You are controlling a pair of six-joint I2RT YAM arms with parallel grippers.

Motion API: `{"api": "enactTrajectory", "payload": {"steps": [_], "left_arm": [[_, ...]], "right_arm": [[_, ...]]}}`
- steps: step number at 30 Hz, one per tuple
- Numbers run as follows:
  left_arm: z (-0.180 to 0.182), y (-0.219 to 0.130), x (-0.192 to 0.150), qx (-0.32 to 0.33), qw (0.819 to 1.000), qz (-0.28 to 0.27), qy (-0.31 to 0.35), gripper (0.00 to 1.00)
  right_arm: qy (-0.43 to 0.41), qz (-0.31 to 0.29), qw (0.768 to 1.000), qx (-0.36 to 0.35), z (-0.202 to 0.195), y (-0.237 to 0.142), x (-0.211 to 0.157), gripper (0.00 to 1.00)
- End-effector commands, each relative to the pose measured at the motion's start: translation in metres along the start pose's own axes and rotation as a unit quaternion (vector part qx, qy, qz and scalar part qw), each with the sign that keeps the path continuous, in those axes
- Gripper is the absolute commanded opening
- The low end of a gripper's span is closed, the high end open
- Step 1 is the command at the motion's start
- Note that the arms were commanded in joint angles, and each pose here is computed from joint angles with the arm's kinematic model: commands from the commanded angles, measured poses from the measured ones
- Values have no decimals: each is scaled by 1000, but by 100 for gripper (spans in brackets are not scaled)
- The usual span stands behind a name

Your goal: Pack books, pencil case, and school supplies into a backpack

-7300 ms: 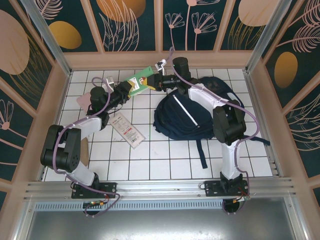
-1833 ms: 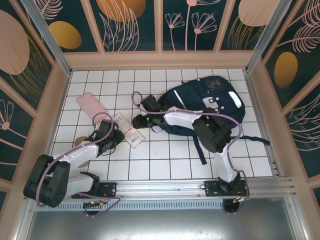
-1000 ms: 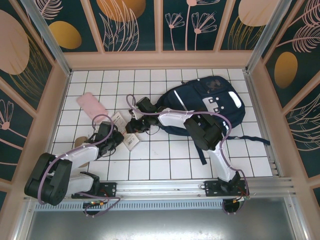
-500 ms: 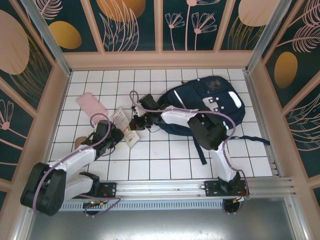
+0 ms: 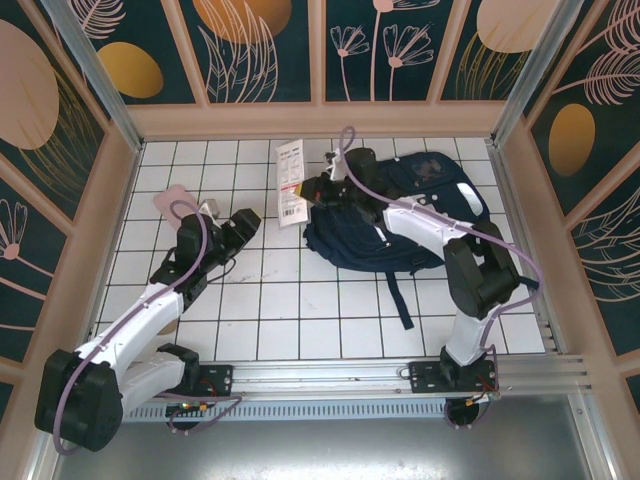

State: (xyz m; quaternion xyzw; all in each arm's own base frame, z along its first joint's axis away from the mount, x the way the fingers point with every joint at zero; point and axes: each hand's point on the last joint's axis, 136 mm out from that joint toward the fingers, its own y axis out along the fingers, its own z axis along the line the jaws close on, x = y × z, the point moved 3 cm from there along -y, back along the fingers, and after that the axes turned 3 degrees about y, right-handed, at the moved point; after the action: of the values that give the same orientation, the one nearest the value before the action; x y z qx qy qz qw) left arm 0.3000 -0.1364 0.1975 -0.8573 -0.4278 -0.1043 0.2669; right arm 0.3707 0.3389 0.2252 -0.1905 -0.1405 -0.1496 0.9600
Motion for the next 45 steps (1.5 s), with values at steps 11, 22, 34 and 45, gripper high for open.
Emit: {"api": "enactTrajectory", "payload": {"steps": [11,22,34,45], "left_arm": [[-69,10,19,-194,979,-5,-63,65],[-85,14,28,-245,965,-20,-96,52],[-97,21,37,-252,963,-35,-94,39],[-103,23,44,-243,965,-43,-88,0]], "right_arm": [[102,-94,976,165,53,-23,30,0],[161,-164,958,170,57,-9,27,0],[156,-173,957,173,68,5,18,0],[113,-146,977,106,53,2,14,27]]}}
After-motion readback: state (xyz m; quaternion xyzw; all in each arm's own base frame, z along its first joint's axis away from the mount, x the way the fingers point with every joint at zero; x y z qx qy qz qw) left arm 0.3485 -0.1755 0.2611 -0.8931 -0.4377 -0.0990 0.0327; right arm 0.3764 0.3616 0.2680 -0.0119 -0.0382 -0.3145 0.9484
